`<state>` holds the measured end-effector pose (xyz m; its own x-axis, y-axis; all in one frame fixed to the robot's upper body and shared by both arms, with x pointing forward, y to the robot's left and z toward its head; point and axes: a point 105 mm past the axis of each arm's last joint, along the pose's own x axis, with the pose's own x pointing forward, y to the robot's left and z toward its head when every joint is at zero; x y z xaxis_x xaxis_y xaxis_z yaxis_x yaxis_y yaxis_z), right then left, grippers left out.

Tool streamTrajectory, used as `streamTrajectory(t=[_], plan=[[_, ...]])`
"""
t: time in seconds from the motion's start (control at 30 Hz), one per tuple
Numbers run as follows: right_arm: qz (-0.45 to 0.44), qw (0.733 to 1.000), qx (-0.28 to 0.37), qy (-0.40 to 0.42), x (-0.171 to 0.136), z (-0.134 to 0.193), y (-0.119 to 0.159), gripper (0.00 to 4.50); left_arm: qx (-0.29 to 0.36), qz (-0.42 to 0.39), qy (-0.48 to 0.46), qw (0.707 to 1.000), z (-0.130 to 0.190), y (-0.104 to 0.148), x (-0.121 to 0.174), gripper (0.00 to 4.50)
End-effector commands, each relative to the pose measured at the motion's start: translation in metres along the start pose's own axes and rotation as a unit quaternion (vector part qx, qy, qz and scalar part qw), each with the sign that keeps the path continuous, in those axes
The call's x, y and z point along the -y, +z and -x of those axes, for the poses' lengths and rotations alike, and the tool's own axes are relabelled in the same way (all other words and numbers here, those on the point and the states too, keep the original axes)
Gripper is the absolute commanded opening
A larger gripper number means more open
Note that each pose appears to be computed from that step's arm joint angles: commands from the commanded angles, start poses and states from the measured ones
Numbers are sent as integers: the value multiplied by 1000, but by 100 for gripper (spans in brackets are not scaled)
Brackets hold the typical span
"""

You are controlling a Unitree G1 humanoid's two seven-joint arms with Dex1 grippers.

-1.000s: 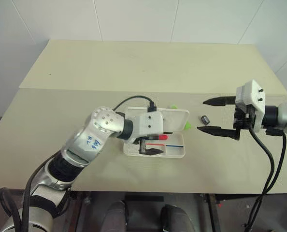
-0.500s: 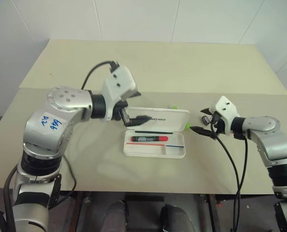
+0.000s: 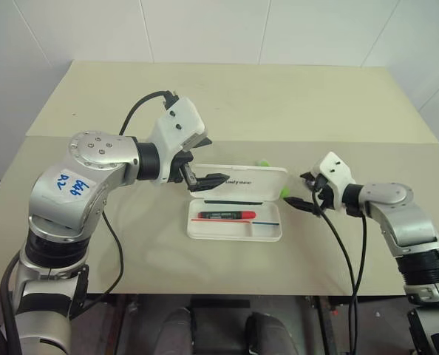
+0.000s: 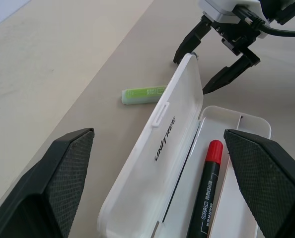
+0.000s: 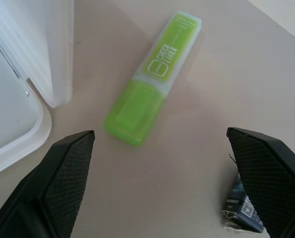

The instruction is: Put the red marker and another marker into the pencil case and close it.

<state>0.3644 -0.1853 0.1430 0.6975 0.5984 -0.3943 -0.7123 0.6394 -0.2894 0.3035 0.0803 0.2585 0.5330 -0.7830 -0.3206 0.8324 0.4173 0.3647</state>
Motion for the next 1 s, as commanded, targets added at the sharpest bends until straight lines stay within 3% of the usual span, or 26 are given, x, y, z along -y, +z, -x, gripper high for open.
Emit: streamTrajectory(t=[0.03, 0.87, 1.0], plan=[[6, 1000, 12, -15, 5, -4, 9, 450, 9, -17, 9, 1000, 6, 7, 0, 448], [-67, 996, -16, -57, 12, -30, -8, 450, 9, -28, 21, 999, 16, 15, -6, 448], [-71, 995, -27, -61, 13, -28, -13, 361, 9, -30, 21, 999, 16, 15, -6, 450]])
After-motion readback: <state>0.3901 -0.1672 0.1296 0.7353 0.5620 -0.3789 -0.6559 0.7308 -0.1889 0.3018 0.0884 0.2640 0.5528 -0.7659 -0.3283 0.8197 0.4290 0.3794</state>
